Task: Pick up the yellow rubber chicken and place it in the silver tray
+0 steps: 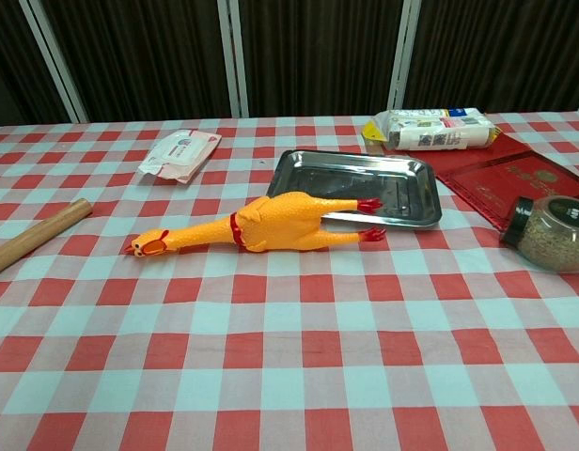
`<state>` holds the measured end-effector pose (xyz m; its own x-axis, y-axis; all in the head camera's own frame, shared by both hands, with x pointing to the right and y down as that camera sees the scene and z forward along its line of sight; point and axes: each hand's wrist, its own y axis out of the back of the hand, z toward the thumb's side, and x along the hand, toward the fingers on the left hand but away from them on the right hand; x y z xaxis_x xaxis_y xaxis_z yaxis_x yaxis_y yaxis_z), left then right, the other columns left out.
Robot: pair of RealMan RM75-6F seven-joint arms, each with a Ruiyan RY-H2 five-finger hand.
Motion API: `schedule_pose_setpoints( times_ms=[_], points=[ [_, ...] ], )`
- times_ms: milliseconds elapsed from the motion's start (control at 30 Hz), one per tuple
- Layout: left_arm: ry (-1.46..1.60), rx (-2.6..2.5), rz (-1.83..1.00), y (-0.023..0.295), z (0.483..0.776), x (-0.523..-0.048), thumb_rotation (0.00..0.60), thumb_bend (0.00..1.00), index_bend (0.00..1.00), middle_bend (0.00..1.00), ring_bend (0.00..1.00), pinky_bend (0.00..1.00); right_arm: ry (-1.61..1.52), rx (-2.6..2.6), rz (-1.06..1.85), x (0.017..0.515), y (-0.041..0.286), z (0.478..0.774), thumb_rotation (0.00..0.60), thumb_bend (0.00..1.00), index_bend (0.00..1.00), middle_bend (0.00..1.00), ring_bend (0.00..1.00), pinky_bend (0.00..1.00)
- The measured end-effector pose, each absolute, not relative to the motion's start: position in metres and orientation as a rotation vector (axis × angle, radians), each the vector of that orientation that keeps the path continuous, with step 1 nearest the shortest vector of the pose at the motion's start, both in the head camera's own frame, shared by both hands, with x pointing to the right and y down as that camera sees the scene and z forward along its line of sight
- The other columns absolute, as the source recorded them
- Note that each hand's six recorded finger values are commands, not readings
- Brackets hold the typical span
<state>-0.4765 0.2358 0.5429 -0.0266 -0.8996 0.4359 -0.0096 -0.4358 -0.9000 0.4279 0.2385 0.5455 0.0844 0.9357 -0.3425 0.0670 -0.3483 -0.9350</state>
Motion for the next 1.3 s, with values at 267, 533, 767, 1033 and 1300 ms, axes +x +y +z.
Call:
schedule_pose_setpoints(
  times_ms=[267,533,767,1033,1300],
  points=[
    [0.988,-1.531,-1.545,0.237,0.545,-0.476,0.6,0.07,0.1,0.05,0.0,0.01,-1.011,-1.578,1.382,0.425,0.239,0.548,0.6,0.38,0.0,0.1,0.04,0.06],
    [0.995,-1.537,-1.532,0.236,0.542,-0.477,0.6,0.07,0.1,0.06,0.0,0.01,-1.023,-1.581,1.371,0.426,0.244,0.547,0.6,0.38,0.0,0.1,0.04,0.06],
    [1.013,-1.54,-1.481,0.221,0.54,-0.473,0.6,0.09,0.13,0.11,0.05,0.01,-1.026,-1.584,1.363,0.425,0.243,0.547,0.6,0.38,0.0,0.1,0.04,0.06],
    [0.956,-1.606,-1.427,0.198,0.551,-0.456,0.6,0.12,0.24,0.27,0.21,0.2,-1.023,-1.58,1.357,0.423,0.242,0.546,0.6,0.38,0.0,0.1,0.04,0.06],
    [0.873,-1.681,-1.326,0.158,0.568,-0.42,0.6,0.11,0.26,0.3,0.25,0.26,-1.019,-1.579,1.35,0.421,0.243,0.543,0.6,0.38,0.0,0.1,0.04,0.06]
  ],
)
